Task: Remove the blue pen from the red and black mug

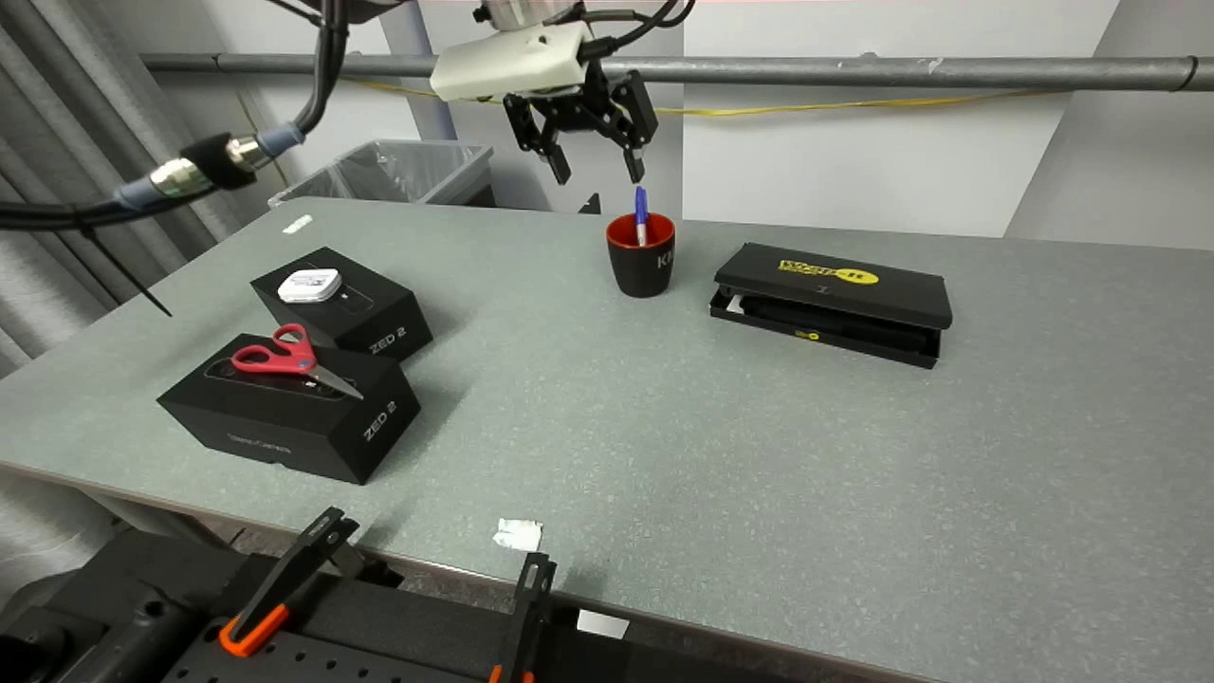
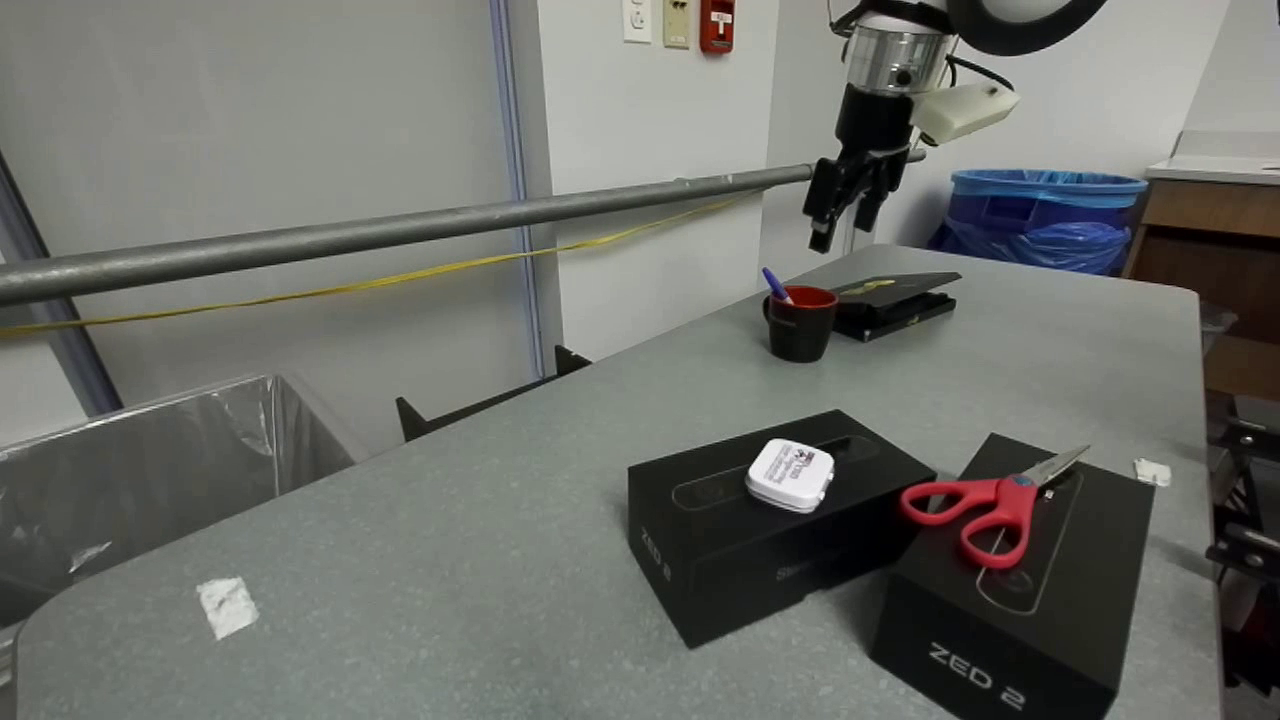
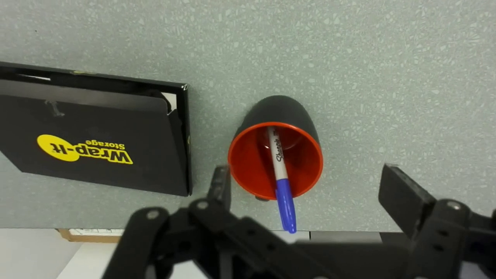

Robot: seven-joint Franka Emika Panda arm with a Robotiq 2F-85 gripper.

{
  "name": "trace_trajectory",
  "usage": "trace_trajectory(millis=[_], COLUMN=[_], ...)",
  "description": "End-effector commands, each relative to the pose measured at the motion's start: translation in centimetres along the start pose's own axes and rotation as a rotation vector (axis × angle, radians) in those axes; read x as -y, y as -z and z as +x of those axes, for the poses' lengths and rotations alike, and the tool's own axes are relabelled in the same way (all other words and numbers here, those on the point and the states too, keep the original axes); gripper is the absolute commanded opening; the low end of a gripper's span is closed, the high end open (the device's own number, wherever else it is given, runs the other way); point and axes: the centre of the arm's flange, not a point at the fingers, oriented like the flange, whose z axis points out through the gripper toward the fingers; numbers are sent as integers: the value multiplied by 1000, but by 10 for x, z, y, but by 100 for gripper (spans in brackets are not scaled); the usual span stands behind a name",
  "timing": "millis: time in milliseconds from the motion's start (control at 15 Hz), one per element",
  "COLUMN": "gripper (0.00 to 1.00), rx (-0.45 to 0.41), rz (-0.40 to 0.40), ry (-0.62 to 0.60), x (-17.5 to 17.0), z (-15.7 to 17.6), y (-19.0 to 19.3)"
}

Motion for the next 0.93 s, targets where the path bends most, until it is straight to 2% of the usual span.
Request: trace_trajectory(millis=[0, 467, 867], gripper=[100, 100, 100], rx=[-9, -60, -100], rz=[-14, -23, -7], ry=[-56, -89, -79], x=[4, 8, 19], z=[29, 65, 77], y=[-27, -61, -80])
